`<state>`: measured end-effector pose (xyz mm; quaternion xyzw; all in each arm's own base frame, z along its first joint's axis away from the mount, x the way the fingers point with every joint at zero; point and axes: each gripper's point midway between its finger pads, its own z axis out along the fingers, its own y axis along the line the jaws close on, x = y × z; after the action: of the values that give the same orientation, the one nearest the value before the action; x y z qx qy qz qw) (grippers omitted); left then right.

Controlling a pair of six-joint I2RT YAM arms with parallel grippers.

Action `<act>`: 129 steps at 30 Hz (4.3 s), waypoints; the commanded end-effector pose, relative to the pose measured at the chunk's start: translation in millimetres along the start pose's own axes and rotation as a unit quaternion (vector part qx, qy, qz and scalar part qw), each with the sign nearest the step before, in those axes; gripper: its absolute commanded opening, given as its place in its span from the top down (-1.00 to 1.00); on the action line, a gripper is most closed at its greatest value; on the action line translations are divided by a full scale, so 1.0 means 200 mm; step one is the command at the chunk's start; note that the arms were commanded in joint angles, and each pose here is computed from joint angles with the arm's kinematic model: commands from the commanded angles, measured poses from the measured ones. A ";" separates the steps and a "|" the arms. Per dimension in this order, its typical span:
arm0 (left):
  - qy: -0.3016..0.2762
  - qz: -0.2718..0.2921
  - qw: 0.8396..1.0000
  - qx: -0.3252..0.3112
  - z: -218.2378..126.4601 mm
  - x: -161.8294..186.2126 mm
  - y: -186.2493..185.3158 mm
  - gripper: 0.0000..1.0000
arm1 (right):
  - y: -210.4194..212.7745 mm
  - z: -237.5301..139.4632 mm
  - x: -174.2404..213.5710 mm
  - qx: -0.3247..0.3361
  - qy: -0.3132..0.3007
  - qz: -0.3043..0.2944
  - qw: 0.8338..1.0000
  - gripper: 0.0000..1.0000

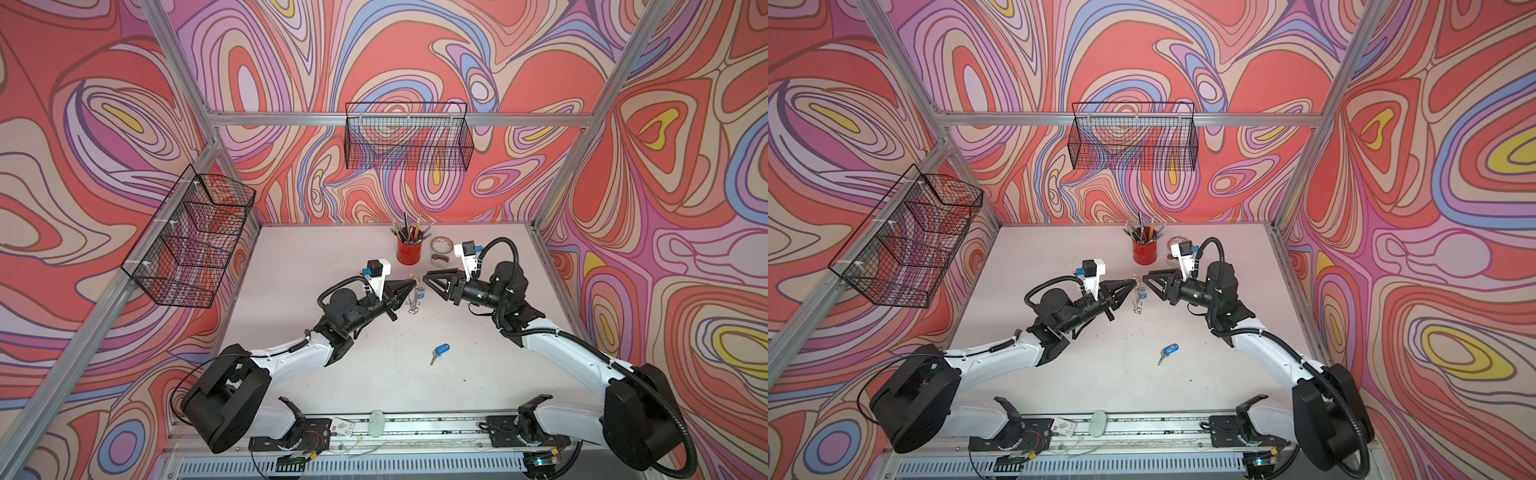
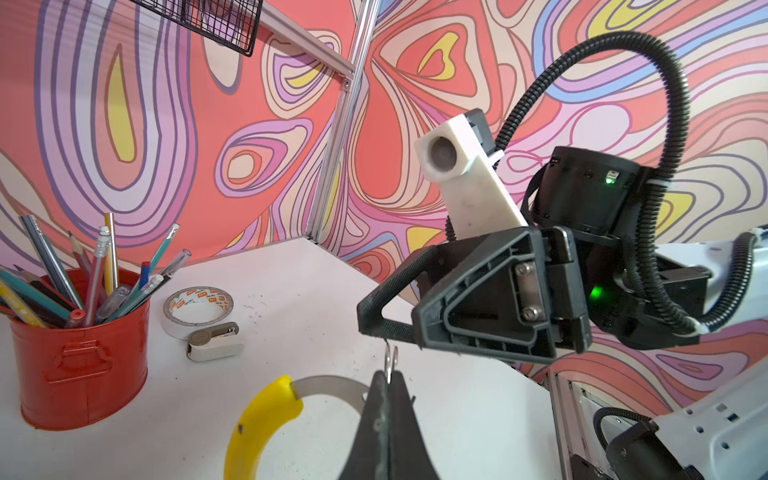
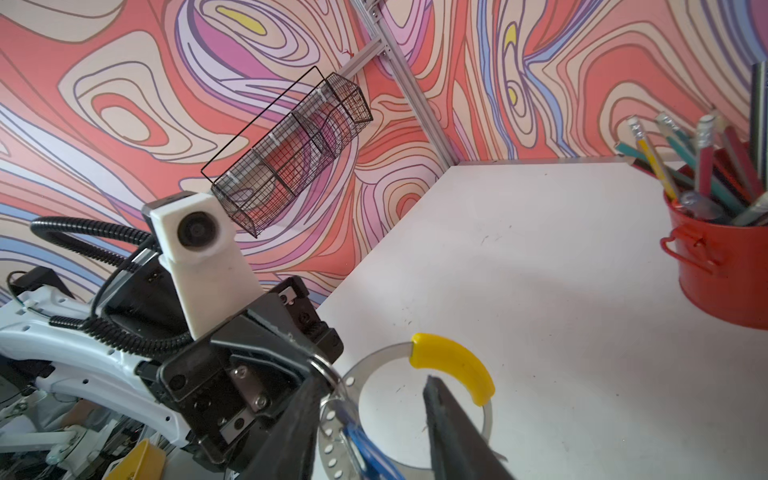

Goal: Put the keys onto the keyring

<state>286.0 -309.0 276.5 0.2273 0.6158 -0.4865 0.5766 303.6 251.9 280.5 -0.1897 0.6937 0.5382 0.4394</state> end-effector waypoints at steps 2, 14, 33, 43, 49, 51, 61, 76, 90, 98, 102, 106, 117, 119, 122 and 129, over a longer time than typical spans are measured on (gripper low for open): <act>-0.027 0.000 0.999 0.033 0.00 -0.06 -0.05 1.00 | 0.09 0.00 -0.02 -0.047 -0.005 -0.006 0.999 0.15; -0.034 -0.005 0.999 0.041 0.02 -0.07 -0.05 1.00 | 0.03 0.03 0.05 -0.050 0.013 0.009 0.999 0.38; -0.034 -0.010 0.998 0.045 0.05 -0.08 -0.04 1.00 | -0.01 0.05 0.11 -0.048 0.021 0.022 0.998 0.67; -0.028 -0.009 0.999 0.038 0.06 -0.06 -0.02 1.00 | 0.02 0.07 0.12 -0.062 0.028 0.021 0.997 0.90; -0.022 -0.015 0.999 0.035 0.06 -0.04 0.01 1.00 | 0.04 0.07 0.13 -0.072 0.031 0.013 0.997 1.00; -0.017 -0.018 0.999 0.035 0.06 -0.03 0.03 1.00 | 0.04 0.07 0.13 -0.073 0.029 0.011 0.997 1.00; 0.057 -0.015 0.998 0.009 -0.02 0.05 0.10 0.49 | -0.03 0.07 0.07 -0.021 0.004 -0.012 1.000 1.00; 0.346 0.139 0.928 0.011 -0.37 0.08 0.05 -0.06 | -0.10 0.07 0.13 0.033 0.009 -0.154 0.988 1.00; 0.415 0.261 0.867 0.088 -0.12 0.05 0.01 0.18 | 0.04 0.10 0.23 0.003 0.037 -0.241 0.970 1.00; 0.440 0.258 0.854 0.098 -0.08 0.11 0.02 0.58 | 0.05 0.10 0.25 0.000 0.040 -0.245 0.969 1.00; 0.447 0.256 0.852 0.091 -0.08 0.11 0.03 0.79 | 0.05 0.11 0.26 -0.003 0.044 -0.244 0.969 1.00; 0.453 0.252 0.849 0.096 -0.08 0.12 0.03 0.84 | 0.05 0.11 0.26 -0.002 0.043 -0.245 0.969 1.00; 0.470 0.233 0.847 0.085 -0.06 0.16 0.06 1.00 | 0.05 0.11 0.25 0.001 0.039 -0.246 0.969 1.00; 0.458 0.224 0.858 0.066 -0.04 0.13 0.08 1.00 | 0.04 0.11 0.24 0.007 0.041 -0.233 0.972 0.98; 0.420 0.199 0.885 0.037 -0.03 0.06 0.11 1.00 | 0.04 0.10 0.21 0.018 0.030 -0.214 0.976 0.52; 0.333 0.191 0.923 0.010 -0.05 -0.03 0.07 1.00 | -0.06 0.03 0.10 0.093 0.009 -0.149 0.984 0.32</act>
<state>290.2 -287.3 239.8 0.5233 0.7371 -0.2486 0.3478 292.1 269.9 251.9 -0.2995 0.6846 0.4052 0.5267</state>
